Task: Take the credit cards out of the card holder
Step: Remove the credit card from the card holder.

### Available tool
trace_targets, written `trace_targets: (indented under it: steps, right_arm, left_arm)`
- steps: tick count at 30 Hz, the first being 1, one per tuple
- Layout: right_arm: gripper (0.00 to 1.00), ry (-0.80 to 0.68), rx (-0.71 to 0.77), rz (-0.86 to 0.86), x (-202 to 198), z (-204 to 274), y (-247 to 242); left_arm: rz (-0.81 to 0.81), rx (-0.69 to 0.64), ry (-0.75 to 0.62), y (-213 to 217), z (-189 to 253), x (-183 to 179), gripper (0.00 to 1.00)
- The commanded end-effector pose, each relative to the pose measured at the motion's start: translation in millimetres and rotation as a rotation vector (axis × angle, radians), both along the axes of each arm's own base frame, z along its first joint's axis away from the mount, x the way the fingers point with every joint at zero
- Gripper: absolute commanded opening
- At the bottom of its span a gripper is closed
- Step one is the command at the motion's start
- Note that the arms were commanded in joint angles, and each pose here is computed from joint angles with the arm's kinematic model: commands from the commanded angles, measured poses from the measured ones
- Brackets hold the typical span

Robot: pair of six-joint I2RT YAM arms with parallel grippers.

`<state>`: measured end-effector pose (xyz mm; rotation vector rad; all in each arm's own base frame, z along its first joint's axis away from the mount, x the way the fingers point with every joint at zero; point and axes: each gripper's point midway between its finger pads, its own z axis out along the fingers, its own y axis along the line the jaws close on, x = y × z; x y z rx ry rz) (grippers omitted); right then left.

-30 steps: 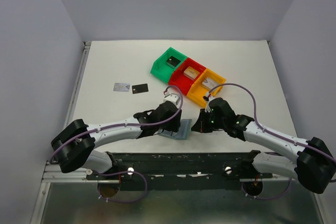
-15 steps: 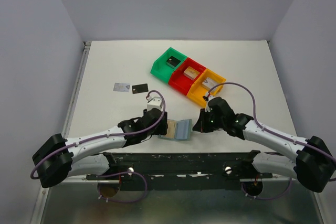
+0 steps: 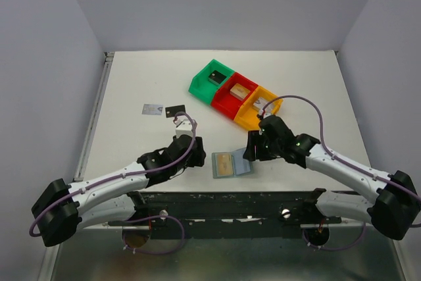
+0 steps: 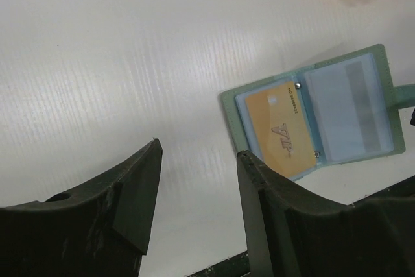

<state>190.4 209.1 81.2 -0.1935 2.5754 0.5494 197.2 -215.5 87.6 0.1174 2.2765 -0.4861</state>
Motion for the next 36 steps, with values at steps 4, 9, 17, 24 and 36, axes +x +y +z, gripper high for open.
trace_targets:
  steps: [4, 9, 17, 24, 36]
  right_arm:
    - [0.63, -0.104, 0.022, -0.011, 12, 37, -4]
    - [0.61, -0.062, 0.009, -0.031, 8, 25, -5]
    - [0.52, -0.172, 0.296, 0.135, -2, 62, 35]
    - [0.38, 0.028, 0.371, 0.186, -16, 13, 64]
    - [0.4, 0.121, 0.437, 0.143, -17, -20, 77]
  left_arm:
    - [-0.087, -0.137, -0.044, -25, 27, 4, 0.61]
    - [-0.153, -0.192, -0.038, -43, 34, 1, 0.59]
    - [-0.279, -0.304, -0.025, -80, 37, -4, 0.57]
    - [-0.318, -0.308, 0.035, -89, 20, -11, 0.53]
    - [-0.261, -0.166, 0.132, -71, -29, -13, 0.44]
